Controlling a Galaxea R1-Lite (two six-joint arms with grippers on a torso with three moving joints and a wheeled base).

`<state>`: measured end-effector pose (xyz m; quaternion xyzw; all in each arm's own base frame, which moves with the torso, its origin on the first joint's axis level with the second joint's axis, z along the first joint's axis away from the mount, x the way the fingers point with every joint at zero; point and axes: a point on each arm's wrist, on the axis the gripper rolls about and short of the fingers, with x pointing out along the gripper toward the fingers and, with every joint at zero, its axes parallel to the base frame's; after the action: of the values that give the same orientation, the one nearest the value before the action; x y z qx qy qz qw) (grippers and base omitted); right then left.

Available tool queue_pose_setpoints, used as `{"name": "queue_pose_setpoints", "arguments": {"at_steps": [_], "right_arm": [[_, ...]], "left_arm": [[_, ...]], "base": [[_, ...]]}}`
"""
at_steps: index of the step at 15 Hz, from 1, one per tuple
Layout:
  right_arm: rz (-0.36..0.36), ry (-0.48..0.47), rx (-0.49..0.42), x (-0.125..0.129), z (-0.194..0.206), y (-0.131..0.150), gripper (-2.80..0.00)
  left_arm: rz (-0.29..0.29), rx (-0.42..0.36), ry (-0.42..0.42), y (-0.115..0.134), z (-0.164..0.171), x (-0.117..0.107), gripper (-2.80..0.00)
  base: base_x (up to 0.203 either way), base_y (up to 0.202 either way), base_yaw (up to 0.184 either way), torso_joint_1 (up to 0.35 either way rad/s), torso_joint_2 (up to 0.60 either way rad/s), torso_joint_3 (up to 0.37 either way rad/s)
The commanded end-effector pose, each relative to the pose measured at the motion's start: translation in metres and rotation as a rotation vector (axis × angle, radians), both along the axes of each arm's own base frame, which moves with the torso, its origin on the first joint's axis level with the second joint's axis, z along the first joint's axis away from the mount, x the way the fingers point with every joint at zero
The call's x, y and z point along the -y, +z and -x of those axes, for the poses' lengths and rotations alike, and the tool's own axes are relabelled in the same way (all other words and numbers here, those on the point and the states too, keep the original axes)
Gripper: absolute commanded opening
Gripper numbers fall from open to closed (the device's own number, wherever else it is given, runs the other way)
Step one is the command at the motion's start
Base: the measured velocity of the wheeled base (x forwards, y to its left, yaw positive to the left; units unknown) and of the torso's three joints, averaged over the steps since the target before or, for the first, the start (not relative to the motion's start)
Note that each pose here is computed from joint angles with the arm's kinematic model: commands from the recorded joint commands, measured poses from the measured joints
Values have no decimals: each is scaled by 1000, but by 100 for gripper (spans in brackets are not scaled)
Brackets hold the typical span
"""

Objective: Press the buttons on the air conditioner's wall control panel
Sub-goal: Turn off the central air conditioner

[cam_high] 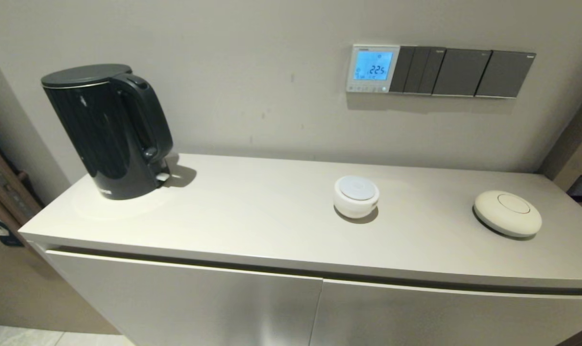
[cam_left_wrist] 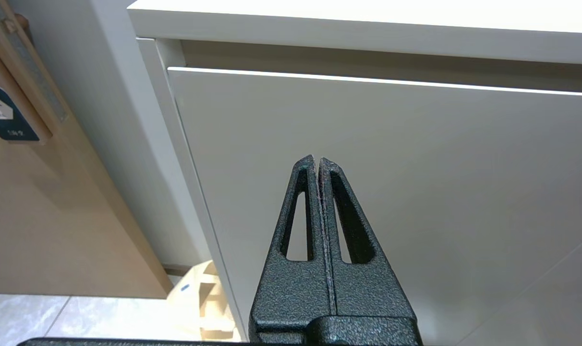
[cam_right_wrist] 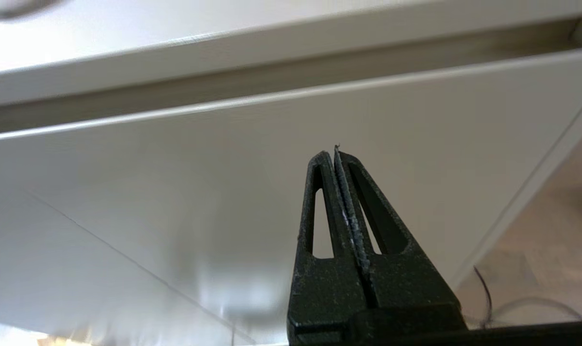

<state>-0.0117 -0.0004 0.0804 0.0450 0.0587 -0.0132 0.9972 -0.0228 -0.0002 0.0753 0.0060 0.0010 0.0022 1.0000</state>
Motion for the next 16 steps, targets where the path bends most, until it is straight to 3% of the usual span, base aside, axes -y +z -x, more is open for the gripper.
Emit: {"name": "queue_pose_setpoints", "arguments": {"at_steps": [1,16], "right_arm": [[5,2,56,0,5,-2,-280],[50,7,122,0,11,-4,-280]], "left_arm": [[0,-1,2,0,0,0,-280],[0,0,0,0,0,0,-280]], "base": [[0,0,0,0,0,0],[0,0,0,0,0,0]]}}
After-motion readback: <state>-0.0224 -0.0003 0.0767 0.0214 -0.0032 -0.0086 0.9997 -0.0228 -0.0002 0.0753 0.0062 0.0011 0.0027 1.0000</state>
